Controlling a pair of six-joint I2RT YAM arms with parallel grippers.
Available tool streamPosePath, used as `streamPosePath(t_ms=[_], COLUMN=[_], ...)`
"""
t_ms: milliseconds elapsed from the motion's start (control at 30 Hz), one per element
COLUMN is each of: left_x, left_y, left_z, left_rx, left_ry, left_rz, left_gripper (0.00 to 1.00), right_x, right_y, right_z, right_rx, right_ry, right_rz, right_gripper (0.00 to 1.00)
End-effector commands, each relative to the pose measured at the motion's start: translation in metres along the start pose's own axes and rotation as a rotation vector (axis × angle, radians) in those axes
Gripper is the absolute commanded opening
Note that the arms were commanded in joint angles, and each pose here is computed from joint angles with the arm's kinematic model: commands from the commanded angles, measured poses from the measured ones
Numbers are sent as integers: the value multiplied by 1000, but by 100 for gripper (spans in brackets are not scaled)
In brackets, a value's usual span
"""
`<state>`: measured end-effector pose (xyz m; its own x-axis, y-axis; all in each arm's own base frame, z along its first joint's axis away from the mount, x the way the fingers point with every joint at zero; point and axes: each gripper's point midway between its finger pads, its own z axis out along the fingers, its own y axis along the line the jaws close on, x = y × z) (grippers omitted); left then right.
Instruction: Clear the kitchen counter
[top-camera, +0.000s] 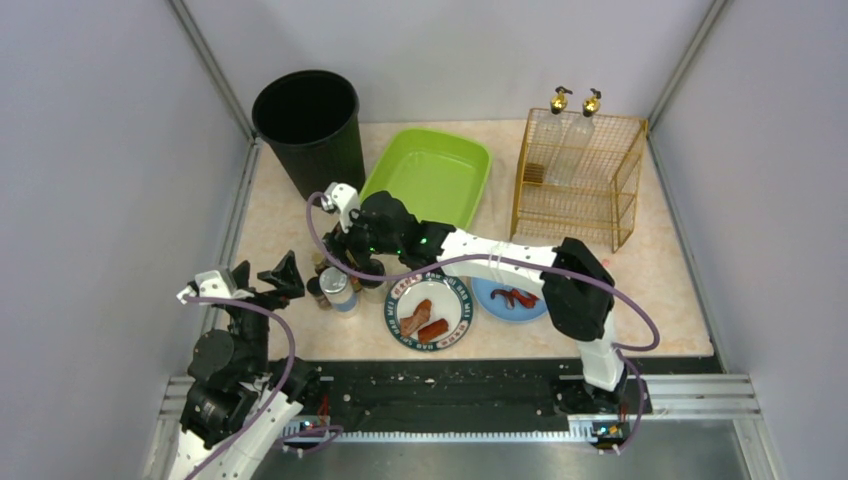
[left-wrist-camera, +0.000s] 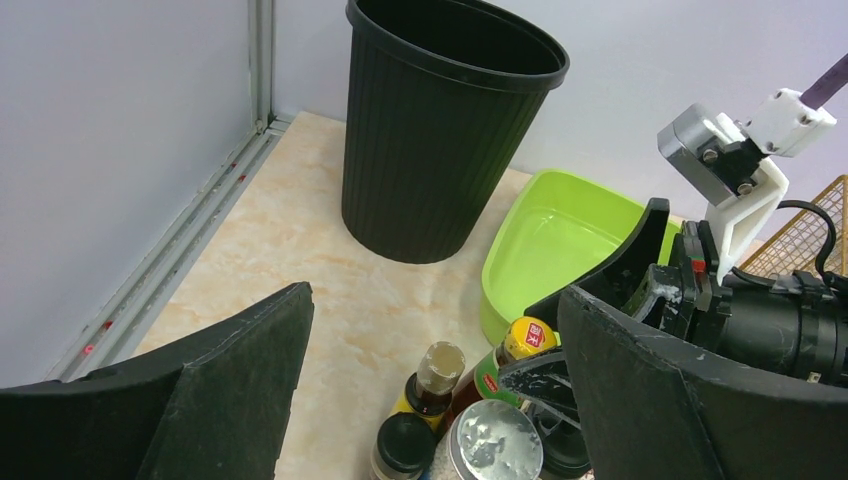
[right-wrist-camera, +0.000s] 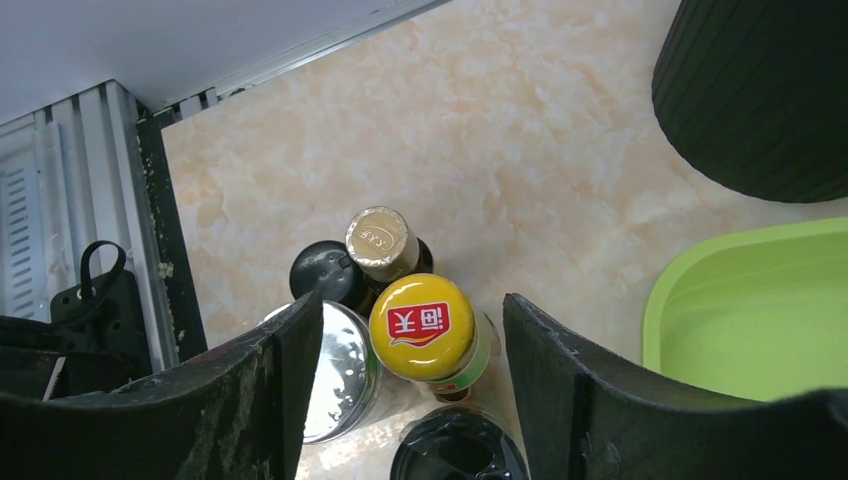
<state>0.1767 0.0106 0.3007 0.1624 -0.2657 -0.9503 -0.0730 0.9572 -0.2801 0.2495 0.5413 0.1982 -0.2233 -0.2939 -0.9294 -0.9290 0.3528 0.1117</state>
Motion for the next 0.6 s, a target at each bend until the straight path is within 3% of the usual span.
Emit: streamPosePath(t_ms=[0, 200, 400, 567], left_x=[-12, -11, -11, -11], left_y=[0, 0, 0, -1], left_z=[-5, -5, -5, -5], left_rx=[19, 18, 19, 21], left_ry=[-50, -50, -50, -49], left_rz=[-37, -35, -35, -35], left_gripper=[96, 96, 96, 96], right_x=[-26, -23, -23, -28], right_y=[4, 4, 6, 8], right_z=[6, 12, 16, 16], right_rx=[11, 4, 8, 20], right_ry=[-68, -63, -55, -65], right_rz=[-23, -25, -44, -62], right_gripper=[60, 51, 36, 8])
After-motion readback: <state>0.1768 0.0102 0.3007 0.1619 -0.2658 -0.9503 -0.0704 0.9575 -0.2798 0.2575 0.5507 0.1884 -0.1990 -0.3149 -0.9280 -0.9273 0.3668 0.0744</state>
